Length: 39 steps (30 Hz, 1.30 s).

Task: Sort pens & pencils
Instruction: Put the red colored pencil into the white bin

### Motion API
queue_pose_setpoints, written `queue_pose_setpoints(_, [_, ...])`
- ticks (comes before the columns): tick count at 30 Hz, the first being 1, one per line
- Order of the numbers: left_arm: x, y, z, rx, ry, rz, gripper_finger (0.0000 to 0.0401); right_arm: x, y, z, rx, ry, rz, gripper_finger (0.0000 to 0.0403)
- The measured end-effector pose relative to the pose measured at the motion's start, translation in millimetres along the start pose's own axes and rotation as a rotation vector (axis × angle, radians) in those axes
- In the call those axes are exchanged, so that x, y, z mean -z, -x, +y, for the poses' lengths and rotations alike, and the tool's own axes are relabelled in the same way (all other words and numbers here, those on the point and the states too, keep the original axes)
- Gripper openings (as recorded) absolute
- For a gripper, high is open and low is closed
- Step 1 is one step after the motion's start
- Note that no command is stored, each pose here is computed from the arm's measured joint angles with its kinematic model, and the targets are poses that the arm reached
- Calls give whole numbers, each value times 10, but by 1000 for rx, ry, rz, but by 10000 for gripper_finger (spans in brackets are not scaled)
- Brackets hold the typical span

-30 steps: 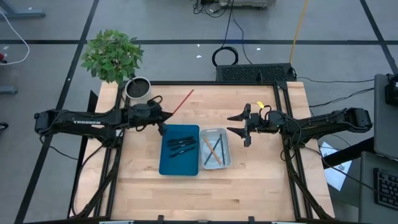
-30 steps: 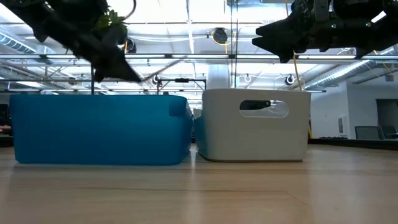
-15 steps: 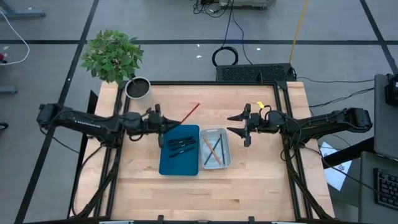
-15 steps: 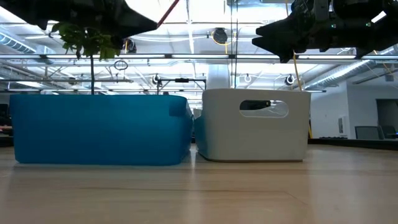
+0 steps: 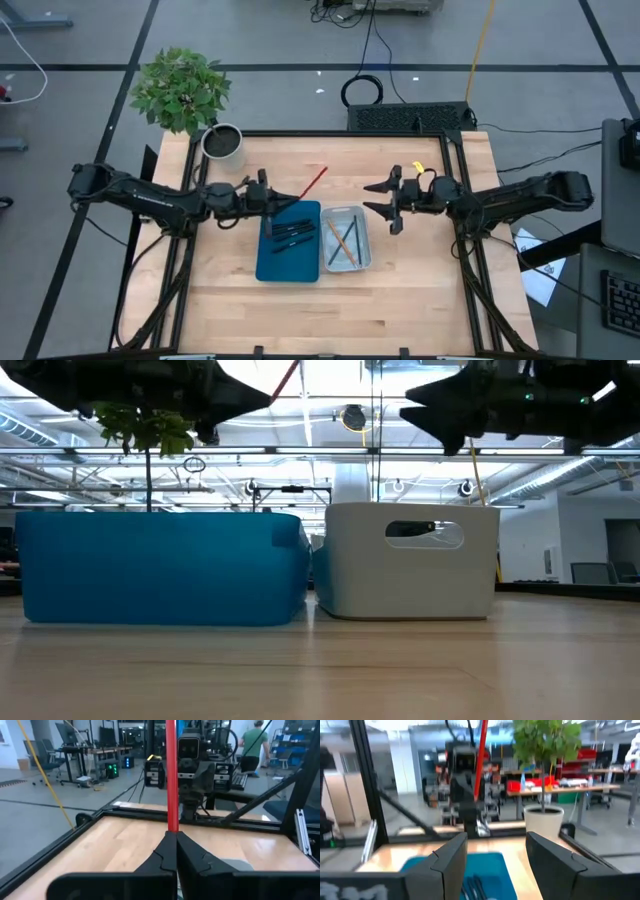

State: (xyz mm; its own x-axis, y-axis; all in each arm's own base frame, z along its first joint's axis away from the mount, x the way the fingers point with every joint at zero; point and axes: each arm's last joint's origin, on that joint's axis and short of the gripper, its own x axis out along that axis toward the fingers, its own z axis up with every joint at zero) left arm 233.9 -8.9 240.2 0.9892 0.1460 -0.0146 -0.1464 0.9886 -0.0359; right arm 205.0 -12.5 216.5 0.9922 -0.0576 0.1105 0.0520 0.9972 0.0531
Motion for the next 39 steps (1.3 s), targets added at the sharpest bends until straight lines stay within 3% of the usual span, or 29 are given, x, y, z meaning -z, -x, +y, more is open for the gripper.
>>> queue_pose_setpoints(8, [201, -240, -21, 21, 22, -22, 0, 164, -311, 34, -27, 10, -141, 192])
queue_pose_setpoints(17, [247, -482, -52, 35, 26, 5, 0, 217, -753, 38, -30, -20, -165, 192])
queue_pose_setpoints(39, [225, -533, -136, 103, 48, 46, 0, 97, -723, 65, -45, -44, -274, 192])
